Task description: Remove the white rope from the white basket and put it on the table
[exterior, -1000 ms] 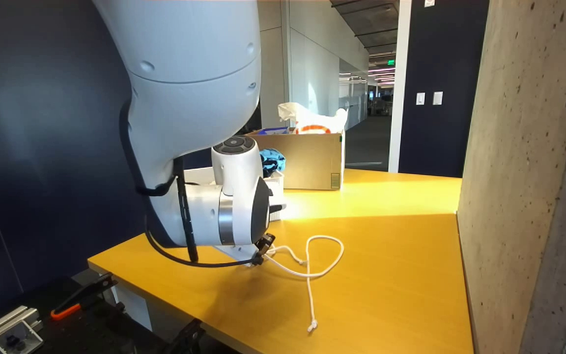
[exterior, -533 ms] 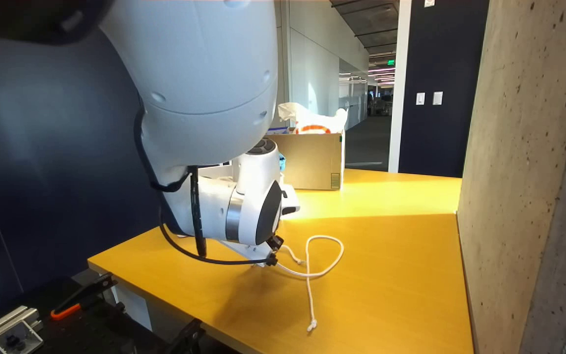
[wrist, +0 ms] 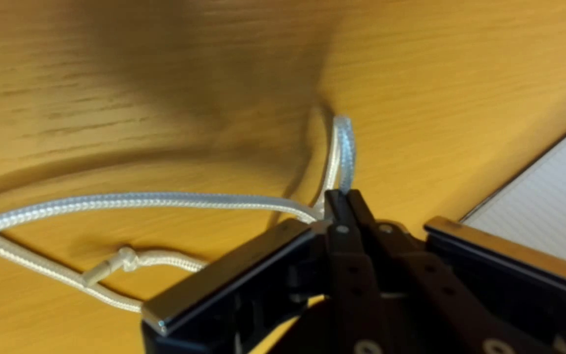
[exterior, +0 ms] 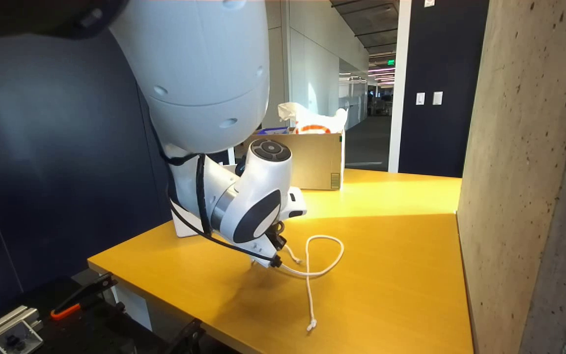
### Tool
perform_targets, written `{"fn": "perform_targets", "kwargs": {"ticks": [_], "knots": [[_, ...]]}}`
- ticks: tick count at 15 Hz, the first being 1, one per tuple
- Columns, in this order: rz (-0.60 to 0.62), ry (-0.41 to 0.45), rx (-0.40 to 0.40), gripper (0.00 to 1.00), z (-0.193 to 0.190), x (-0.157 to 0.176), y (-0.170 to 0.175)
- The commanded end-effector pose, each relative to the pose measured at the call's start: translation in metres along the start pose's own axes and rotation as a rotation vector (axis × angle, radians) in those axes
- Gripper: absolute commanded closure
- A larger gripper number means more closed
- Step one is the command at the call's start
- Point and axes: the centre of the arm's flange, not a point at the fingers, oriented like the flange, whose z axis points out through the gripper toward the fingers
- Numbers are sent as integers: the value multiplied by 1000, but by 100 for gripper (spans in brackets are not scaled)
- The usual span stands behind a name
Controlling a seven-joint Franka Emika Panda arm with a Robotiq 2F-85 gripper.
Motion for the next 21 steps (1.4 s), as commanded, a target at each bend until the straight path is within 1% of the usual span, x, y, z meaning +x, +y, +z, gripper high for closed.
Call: {"fn": "perform_targets", "kwargs": {"ticks": [1, 4, 9, 11, 13, 15, 18, 19, 21], "knots": [[-41, 27, -27, 99, -38, 3, -18], [-49, 61, -56, 99, -69, 2, -28], [-71, 128, -115, 99, -132, -5, -40], [-108, 161, -90, 99, -157, -10, -43], [-162, 169, -22, 99, -177, -10, -39], [-196, 191, 25, 99, -187, -7, -28], [-273, 243, 78, 99, -213, -13, -12], [-301, 252, 107, 99, -221, -14, -7], [-333, 233, 175, 99, -225, -13, 4]]}}
